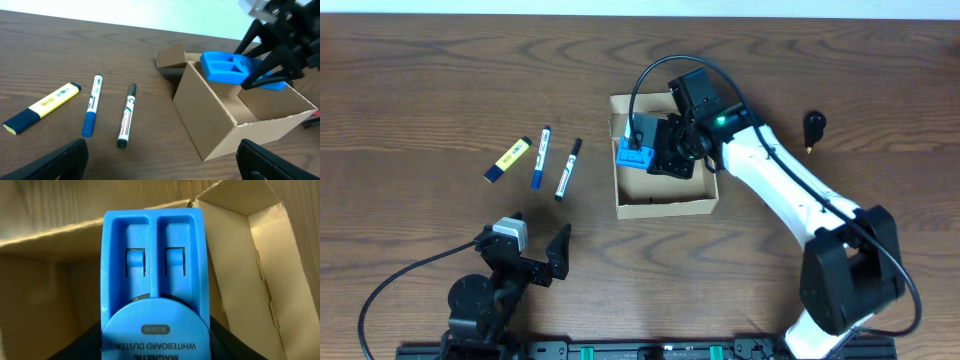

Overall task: Pack container
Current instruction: 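Carry the blue duster into the box and release it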

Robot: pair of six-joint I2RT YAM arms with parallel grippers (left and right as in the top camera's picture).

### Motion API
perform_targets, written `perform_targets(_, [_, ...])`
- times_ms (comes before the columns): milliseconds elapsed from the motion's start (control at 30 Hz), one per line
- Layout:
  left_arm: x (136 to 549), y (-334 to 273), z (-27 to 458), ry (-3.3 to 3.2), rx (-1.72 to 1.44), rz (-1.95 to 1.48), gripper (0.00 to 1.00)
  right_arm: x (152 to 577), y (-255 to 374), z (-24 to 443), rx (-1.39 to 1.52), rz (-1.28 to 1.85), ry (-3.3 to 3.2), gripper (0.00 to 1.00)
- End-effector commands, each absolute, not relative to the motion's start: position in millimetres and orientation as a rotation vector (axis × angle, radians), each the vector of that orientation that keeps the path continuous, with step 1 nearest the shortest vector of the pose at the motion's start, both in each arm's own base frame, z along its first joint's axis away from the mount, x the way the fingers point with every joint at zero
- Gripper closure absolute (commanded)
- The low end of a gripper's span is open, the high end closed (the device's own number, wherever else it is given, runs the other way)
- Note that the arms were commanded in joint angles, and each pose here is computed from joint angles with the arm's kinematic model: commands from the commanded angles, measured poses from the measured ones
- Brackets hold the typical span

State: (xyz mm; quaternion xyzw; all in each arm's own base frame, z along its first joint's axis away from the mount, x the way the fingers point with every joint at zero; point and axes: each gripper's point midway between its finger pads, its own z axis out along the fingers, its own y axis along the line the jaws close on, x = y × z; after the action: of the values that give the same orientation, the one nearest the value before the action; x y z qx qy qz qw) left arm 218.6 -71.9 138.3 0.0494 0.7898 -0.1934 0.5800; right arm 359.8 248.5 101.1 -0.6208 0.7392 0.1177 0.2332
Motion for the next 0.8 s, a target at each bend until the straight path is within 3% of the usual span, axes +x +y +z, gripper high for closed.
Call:
perform_targets(0, [219.0, -71.0, 127.4, 1.868, 0.106, -0.452, 0.05, 358.7, 255.8, 94.6, -1.772, 0.338, 1.964, 0.66])
perform_targets(767, [219.0, -71.0, 127.4, 1.868, 0.106, -0.452, 0.05, 355.9, 257.6, 75.6, -1.822, 0.378, 1.961, 0.65])
